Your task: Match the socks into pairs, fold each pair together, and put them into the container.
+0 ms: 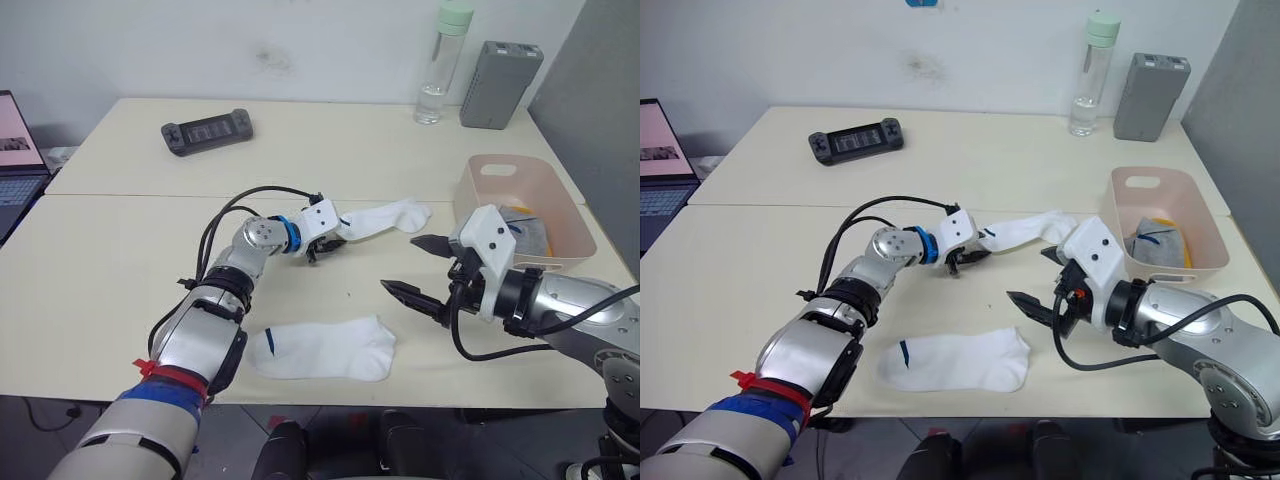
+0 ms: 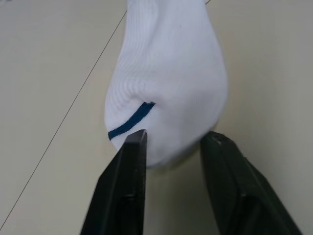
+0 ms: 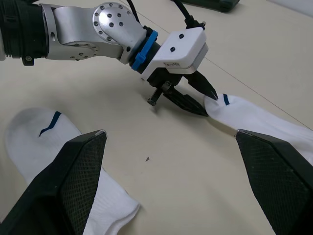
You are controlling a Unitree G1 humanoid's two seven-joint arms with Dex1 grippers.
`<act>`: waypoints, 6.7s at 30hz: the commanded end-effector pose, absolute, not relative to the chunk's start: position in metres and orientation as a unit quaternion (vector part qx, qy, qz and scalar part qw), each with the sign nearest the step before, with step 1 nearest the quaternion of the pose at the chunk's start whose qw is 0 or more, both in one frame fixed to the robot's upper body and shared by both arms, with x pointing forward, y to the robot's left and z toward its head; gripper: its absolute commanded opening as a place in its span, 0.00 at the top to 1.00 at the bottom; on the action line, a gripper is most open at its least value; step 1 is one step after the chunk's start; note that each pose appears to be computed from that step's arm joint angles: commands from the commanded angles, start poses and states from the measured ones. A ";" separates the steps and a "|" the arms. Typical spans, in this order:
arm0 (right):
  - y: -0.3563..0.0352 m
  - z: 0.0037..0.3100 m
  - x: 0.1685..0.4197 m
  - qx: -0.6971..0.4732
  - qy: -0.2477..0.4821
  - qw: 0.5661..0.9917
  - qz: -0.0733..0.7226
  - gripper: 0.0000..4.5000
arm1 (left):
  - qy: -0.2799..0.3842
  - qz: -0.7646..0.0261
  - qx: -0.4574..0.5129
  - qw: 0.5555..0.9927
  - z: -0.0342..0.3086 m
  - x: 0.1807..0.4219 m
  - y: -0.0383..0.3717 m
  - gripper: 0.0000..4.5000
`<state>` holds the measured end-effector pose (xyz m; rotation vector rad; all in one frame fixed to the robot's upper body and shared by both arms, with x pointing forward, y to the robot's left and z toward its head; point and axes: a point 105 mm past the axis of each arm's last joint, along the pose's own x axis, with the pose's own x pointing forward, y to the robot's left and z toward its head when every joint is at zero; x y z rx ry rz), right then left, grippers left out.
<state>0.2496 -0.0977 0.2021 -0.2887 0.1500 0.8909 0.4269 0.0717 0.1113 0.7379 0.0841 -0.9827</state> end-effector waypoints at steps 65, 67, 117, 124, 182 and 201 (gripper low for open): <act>-0.057 0.120 0.384 -0.097 0.109 0.944 0.297 0.00 | 0.205 -0.314 0.047 0.926 0.087 0.355 0.192 0.20; -0.059 0.108 0.392 -0.094 0.127 0.947 0.281 0.00 | 0.202 -0.313 0.046 0.927 0.088 0.355 0.191 0.32; -0.102 0.133 0.333 -0.066 0.123 0.953 0.269 0.00 | 0.138 -0.342 0.048 0.928 0.118 0.364 0.181 0.01; -0.108 0.103 0.332 -0.079 0.162 0.953 0.243 0.00 | 0.170 -0.348 0.073 0.919 0.092 0.368 0.163 0.01; -0.087 0.100 0.217 -0.018 0.264 0.866 0.424 1.00 | 0.271 -0.407 -0.069 0.870 0.079 0.226 0.178 1.00; -0.086 0.119 0.209 -0.030 0.208 0.867 0.451 0.00 | 0.265 -0.423 -0.085 0.862 0.109 0.218 0.207 0.17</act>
